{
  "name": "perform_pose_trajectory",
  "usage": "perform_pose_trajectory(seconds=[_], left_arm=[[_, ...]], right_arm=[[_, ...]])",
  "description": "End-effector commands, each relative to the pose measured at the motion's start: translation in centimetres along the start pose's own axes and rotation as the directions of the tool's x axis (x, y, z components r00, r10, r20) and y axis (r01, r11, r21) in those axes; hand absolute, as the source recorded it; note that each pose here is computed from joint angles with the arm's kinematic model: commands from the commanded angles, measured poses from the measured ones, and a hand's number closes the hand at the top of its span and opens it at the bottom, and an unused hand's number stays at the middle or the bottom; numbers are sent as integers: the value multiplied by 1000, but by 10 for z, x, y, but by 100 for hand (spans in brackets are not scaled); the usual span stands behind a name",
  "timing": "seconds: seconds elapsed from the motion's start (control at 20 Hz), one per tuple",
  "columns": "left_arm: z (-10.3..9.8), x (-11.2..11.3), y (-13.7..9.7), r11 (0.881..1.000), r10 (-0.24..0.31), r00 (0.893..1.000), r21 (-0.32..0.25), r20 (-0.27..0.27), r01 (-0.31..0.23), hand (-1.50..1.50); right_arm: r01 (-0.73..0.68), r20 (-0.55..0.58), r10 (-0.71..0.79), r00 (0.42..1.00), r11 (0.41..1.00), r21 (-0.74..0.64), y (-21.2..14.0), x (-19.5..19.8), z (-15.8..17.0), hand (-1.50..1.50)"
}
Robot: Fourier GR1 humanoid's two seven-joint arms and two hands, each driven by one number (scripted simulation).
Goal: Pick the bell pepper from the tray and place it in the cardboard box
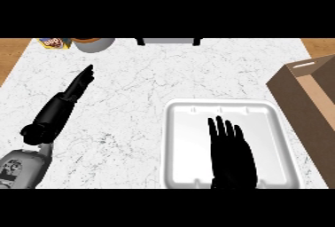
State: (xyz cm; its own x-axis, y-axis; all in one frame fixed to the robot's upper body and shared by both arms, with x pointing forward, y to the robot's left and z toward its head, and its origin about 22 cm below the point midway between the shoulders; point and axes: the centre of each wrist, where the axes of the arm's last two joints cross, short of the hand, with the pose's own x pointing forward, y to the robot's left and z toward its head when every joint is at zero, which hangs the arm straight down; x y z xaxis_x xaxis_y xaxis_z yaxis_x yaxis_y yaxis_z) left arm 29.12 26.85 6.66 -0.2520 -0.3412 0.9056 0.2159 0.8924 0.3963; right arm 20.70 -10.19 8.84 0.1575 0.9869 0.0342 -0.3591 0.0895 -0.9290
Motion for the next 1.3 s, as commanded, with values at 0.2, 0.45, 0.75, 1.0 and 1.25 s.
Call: perform_pose_trajectory(seconds=[0.2,0.45,0.75,1.0,1.25], left_arm=[[14,3,-10,1000,5,1000,-5,-2,-5,0],[10,-3,5,1000,1,1000,9,-9,-1,0],[1,-5,-7,1000,-13,1000,13,-6,13,0],[18,-4,4,1000,5,1000,2,-10,-5,0],[3,2,6,1000,5,1000,-1,20,-5,0]], right_arm=[[-80,-200,87,976,996,43,14,23,-17,-150],[-55,-160,65,985,996,68,4,-15,-19,-150],[-42,-174,58,983,995,93,34,-19,-20,-150],[-74,-235,92,968,994,84,24,3,-32,-150],[-70,-224,90,970,993,95,69,-16,-34,-150]])
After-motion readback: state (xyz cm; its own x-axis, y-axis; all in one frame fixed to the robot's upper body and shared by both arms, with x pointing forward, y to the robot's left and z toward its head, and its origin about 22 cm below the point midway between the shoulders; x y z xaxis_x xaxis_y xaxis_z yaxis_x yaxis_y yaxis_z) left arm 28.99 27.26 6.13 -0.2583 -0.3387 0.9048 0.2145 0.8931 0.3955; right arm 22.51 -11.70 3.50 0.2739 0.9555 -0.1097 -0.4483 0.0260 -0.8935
